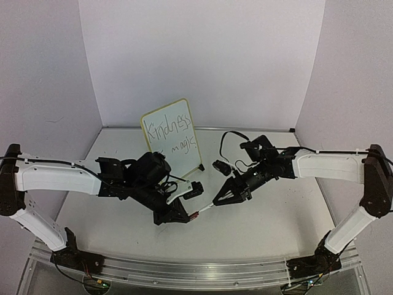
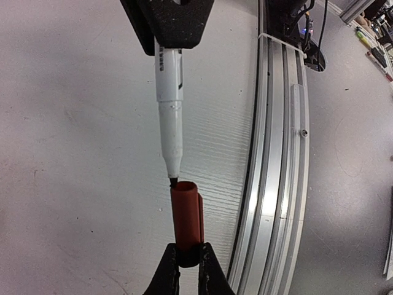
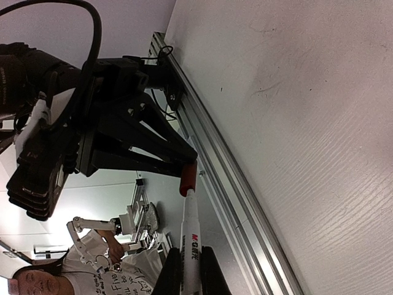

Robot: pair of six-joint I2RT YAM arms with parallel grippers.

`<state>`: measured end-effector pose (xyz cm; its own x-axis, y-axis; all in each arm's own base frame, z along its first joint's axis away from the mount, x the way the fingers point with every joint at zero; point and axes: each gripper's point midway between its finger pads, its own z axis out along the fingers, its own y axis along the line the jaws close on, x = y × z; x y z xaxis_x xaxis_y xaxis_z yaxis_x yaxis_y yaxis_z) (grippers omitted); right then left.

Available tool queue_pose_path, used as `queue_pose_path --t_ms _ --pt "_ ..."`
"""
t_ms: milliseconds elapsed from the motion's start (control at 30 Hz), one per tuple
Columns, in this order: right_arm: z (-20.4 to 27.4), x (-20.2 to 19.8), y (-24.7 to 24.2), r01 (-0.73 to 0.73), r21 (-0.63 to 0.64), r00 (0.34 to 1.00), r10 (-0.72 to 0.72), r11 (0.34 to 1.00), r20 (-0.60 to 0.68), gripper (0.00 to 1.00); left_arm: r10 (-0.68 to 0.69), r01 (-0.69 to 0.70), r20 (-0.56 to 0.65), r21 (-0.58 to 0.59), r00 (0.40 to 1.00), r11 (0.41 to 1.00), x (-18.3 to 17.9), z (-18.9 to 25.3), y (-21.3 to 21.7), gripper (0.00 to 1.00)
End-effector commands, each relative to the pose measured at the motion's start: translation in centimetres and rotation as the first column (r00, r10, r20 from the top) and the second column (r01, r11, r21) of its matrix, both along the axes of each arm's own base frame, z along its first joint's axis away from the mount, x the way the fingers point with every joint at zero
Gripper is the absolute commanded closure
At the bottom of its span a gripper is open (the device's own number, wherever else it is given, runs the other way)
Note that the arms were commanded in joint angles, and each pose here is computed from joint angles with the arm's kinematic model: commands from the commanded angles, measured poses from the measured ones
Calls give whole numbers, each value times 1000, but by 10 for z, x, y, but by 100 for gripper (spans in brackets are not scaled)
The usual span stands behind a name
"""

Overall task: Write a sentence on the whiteboard
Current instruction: Insert the whiteboard marker without the cap into the pen cap.

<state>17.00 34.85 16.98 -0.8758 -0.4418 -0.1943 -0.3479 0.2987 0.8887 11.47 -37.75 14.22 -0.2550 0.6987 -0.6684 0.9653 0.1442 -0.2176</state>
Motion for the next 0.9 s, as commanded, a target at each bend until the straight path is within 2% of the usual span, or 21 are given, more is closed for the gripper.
queue_pose_path --t_ms 0,867 --pt "8 -1 6 -29 34 999 28 999 25 100 -5 6 25 -45 1000 999 3 15 -10 100" --pt "6 -13 25 -94 42 995 93 995 23 100 0 3 47 -62 999 998 5 22 -8 100"
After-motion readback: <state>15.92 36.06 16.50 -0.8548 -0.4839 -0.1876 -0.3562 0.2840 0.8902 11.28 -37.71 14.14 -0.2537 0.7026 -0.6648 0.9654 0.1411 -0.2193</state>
